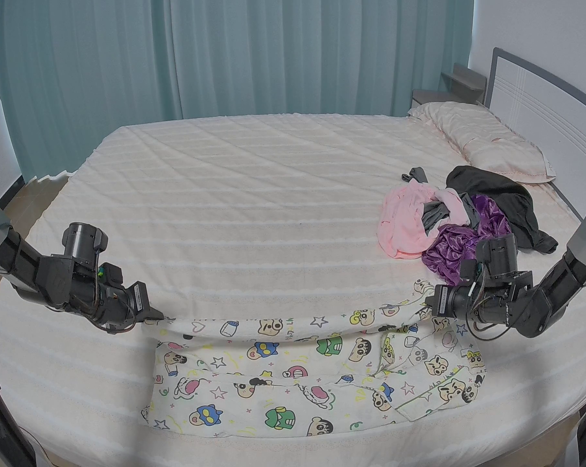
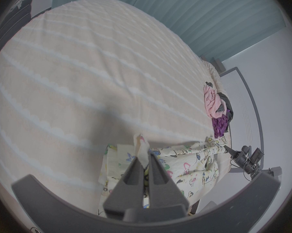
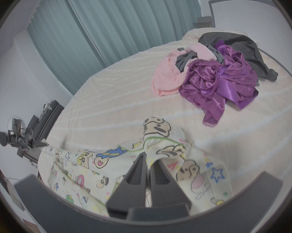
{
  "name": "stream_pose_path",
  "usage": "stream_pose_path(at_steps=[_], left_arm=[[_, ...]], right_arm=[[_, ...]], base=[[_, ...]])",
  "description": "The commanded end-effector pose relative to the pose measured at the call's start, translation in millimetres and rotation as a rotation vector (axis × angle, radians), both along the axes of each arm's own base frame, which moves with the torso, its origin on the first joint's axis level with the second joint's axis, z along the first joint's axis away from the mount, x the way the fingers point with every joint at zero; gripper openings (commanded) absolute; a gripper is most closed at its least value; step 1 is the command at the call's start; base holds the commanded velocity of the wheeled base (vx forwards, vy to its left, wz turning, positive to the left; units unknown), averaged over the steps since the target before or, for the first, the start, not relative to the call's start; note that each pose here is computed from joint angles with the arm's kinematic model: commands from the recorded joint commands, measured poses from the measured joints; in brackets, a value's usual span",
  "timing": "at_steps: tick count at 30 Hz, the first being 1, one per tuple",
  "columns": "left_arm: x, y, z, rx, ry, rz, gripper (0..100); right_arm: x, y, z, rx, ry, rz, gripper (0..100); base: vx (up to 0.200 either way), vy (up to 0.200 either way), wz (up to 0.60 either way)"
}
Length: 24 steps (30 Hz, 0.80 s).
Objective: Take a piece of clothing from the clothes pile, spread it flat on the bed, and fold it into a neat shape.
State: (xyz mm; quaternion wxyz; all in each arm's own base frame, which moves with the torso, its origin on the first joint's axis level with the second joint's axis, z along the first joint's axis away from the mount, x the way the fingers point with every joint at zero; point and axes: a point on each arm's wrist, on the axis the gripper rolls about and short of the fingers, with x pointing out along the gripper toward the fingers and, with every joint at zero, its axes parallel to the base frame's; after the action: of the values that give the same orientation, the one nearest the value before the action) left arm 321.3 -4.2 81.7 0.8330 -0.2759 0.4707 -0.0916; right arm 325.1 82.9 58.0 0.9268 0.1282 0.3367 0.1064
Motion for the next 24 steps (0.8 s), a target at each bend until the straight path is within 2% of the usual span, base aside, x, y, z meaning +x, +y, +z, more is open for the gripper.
stream_pose_path(at_steps=[1, 9, 16, 17, 20, 24], left_arm=[[-21.6, -1.2, -7.2, -0.004, 0.053, -0.008, 0], [-44.3, -1.9, -29.2, 0.039, 0.129, -0.08, 0], [-48.8, -2.0, -41.0, 0.039, 0.18, -0.081, 0], [-49.9, -2.0, -45.3, 0.039, 0.2, -0.081, 100], [-52.2, -1.9, -49.8, 0.039, 0.225, -0.081, 100], [-62.6, -1.7, -54.0, 0.034, 0.256, -0.08, 100]], right_arm=[[-23.3, -1.2, -14.3, -0.021, 0.059, 0.02, 0], [-43.2, -0.3, -38.0, -0.049, 0.151, 0.043, 0], [-51.3, 2.3, -50.7, -0.055, 0.187, 0.051, 0], [-54.1, 2.3, -54.8, -0.063, 0.205, 0.05, 100], [-56.6, 1.5, -54.7, -0.057, 0.209, 0.044, 100], [-62.5, -0.8, -46.8, -0.012, 0.192, 0.007, 100]], base=[[0.0, 0.0, 0.0], [0.0, 0.0, 0.0], [0.0, 0.0, 0.0], [0.0, 0.0, 0.0], [0.0, 0.0, 0.0], [0.0, 0.0, 0.0]])
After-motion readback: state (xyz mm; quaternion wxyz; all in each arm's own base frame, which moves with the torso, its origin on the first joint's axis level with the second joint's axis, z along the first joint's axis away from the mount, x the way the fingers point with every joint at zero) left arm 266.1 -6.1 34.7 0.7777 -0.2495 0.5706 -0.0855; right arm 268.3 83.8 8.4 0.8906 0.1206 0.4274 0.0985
